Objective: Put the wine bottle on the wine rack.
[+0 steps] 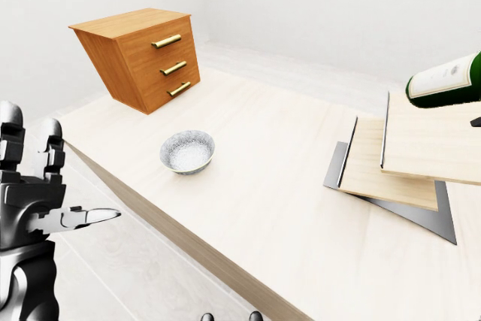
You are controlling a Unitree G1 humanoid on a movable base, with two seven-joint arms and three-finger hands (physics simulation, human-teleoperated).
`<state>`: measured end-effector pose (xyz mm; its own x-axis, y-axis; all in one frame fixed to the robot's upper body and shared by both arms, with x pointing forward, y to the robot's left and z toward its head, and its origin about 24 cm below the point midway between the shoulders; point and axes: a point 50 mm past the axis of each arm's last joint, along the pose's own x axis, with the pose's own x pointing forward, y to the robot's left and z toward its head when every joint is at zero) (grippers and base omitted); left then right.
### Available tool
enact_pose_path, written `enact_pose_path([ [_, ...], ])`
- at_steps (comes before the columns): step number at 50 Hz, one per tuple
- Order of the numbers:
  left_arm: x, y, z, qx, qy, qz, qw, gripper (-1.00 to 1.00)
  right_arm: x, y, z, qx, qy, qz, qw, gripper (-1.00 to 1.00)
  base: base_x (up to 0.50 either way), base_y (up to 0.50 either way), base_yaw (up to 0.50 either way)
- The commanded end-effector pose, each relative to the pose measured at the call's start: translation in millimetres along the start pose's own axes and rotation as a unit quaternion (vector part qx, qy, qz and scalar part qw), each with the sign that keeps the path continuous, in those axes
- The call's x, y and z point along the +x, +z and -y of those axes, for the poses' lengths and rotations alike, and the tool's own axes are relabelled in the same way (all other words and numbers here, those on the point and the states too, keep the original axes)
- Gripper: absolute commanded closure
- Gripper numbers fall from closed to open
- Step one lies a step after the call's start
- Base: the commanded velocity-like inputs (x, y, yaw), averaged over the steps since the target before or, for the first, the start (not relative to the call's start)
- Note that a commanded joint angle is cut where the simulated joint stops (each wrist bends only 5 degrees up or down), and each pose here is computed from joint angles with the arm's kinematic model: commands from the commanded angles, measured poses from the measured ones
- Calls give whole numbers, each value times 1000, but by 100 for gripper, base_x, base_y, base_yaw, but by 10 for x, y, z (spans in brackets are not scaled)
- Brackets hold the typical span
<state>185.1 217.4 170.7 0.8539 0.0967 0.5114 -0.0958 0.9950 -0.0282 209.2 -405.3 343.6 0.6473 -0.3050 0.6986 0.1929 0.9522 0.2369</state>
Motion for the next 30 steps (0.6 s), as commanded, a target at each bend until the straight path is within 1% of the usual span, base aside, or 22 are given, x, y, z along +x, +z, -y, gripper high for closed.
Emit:
enact_pose_path([
  [1, 9, 66, 11, 2, -1, 15, 1000, -100, 2, -39, 243, -24, -16, -29, 999, 100, 0, 0, 0],
  [4, 12, 53, 7, 2, 0, 13, 1000, -100, 19, -73, 301, -28, -25, -40, 998, 100, 0, 0, 0],
  [6, 6, 43, 3, 3, 0, 10, 1000, -100, 15, -84, 371, -25, -40, -44, 998, 100, 0, 0, 0],
  [12, 3, -4, -6, 3, 2, -1, 1000, -100, -12, -73, 485, -24, -54, -50, 997, 100, 0, 0, 0],
  [18, 2, -2, 2, 4, 1, -1, 1000, -100, 2, -99, 521, -17, -60, -58, 996, 100, 0, 0, 0],
  [22, 1, -23, 6, 3, 1, -5, 1000, -100, 2, -132, 553, -1, -69, -59, 996, 100, 0, 0, 0],
  [30, -2, -39, 10, 5, 1, -9, 1000, -100, -24, -282, 594, 22, -83, -78, 993, 100, 0, 0, 0],
])
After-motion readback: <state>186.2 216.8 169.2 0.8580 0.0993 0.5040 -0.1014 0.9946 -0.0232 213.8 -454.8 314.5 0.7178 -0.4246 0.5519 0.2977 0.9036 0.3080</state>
